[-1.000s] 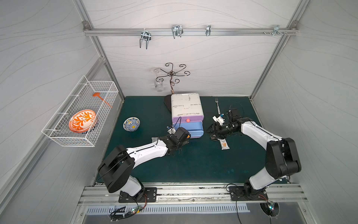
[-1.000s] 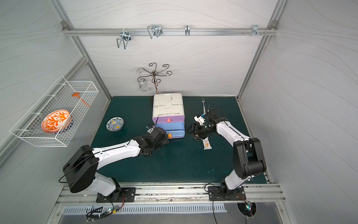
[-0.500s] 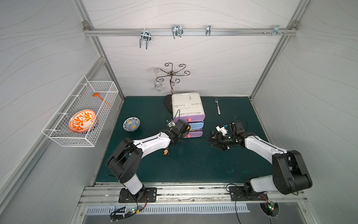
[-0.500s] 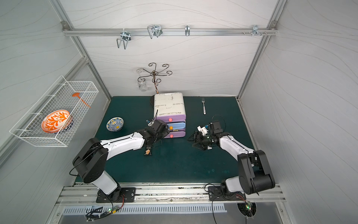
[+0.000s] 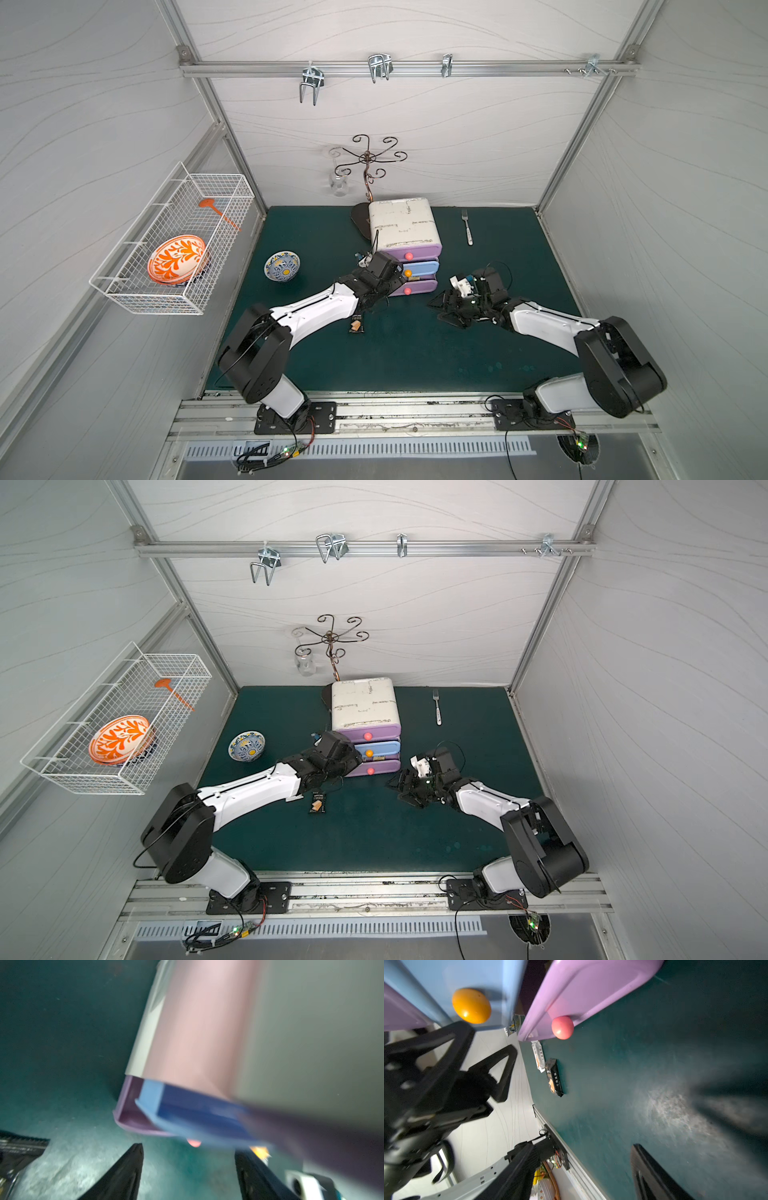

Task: Take the cookies out of the drawer
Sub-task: Close the drawer in the storage box, then open the drawer in the storage box.

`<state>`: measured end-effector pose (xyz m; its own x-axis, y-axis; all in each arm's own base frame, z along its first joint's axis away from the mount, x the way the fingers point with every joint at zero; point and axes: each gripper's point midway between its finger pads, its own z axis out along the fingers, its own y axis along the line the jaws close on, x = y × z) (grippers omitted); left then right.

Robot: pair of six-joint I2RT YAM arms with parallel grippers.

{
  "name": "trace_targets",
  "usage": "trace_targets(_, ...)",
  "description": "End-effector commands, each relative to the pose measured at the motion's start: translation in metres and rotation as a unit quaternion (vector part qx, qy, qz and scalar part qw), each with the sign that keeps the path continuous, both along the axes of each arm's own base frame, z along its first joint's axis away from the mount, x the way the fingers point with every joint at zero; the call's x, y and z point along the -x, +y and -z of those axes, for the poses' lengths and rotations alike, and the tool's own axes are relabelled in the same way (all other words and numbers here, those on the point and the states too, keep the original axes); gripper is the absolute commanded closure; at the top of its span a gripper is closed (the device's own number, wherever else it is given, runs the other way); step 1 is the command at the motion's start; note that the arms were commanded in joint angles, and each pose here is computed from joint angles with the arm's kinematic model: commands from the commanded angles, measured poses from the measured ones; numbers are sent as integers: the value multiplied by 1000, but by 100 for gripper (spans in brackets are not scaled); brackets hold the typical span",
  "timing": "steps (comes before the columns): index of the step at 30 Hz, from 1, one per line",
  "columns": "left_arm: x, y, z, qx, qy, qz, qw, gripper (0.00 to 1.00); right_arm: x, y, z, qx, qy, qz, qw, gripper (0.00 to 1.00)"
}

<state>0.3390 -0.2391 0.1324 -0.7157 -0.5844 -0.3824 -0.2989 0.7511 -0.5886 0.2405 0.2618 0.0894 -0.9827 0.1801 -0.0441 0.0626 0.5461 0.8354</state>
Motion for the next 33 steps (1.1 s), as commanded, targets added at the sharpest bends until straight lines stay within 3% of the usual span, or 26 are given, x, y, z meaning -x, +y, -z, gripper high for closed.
trace_targets(1,12,-6,-29,21,-27,47,998,25,-17,5,6,8,-8,69,998,25)
trace_targets(4,28,3,-35,15,-20,63,998,25,-20,15,11,11,-10,95,995,27)
trace_targets(8,37,9,-65,9,-51,95,994,25,-26,25,14,15,-25,131,991,30)
trace_targets(16,19,-15,-140,-8,-103,215,971,25,-38,48,14,12,-33,158,987,35)
trace_targets(24,-19,-25,-141,6,-72,252,965,27,-43,52,7,45,-36,175,983,34)
trace_targets(33,-45,-37,-134,7,-63,269,961,27,-54,63,27,51,-24,187,981,36)
